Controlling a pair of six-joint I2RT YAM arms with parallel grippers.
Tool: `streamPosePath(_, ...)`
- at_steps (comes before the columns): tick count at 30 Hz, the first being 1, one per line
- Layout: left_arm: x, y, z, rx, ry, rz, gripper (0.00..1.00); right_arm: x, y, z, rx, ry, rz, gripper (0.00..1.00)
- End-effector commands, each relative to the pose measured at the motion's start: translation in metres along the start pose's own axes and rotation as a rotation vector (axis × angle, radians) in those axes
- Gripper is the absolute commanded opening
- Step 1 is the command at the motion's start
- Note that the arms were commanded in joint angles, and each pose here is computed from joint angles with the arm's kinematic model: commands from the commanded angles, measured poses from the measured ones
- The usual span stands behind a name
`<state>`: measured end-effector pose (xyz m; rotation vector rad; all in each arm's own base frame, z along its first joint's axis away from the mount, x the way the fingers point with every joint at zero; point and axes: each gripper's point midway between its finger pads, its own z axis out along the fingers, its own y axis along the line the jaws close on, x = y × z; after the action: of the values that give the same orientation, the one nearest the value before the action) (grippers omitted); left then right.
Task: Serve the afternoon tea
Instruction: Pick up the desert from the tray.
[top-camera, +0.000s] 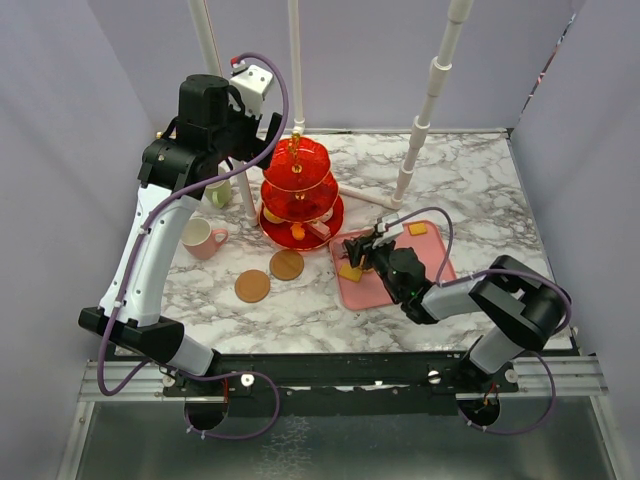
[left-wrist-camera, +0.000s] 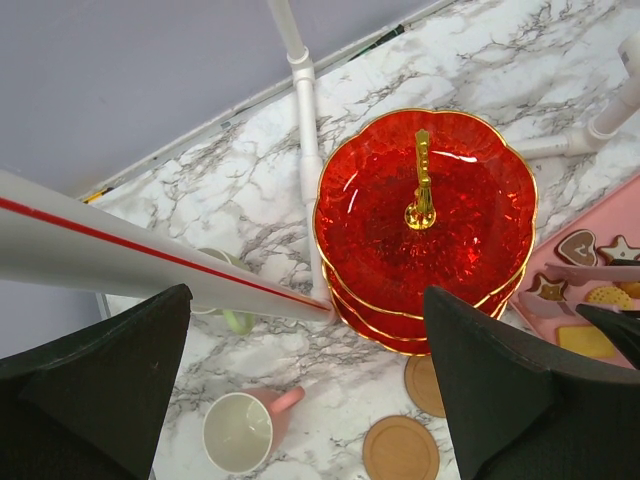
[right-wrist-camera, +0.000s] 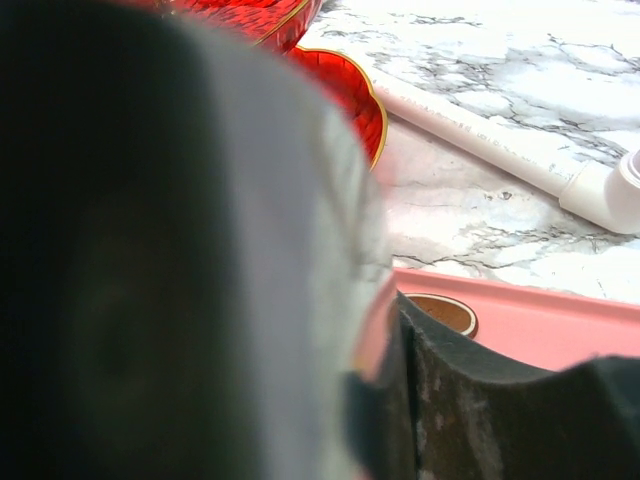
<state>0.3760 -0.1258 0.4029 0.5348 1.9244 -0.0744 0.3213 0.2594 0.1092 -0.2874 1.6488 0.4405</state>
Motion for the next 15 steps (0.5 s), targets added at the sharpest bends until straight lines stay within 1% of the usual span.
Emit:
streamPosePath(1,-0.009,0.002,-0.013,0.002,-0.037,-0.006,0.99,0.014,0.001,0.0,-0.017,0.045,-0.023,0.53)
streamPosePath(4,-0.009,0.002,-0.013,0.002,-0.036,-0.004,0.99,0.007,0.002,-0.004,-0.033,0.035,-0.035,0.41)
streamPosePath(6,-0.009,0.002,-0.013,0.003,-0.036,-0.002,0.99,0.0,0.002,-0.007,-0.038,0.026,-0.047,0.37)
streamPosePath(10,-0.009,0.001,-0.011,0.007,-0.035,-0.005,0.99,-0.023,0.004,-0.012,-0.049,-0.013,-0.059,0.35)
streamPosePath(15,-0.009,0.001,-0.01,0.01,-0.034,-0.003,0.99,-0.069,0.013,-0.018,-0.08,-0.085,-0.04,0.35)
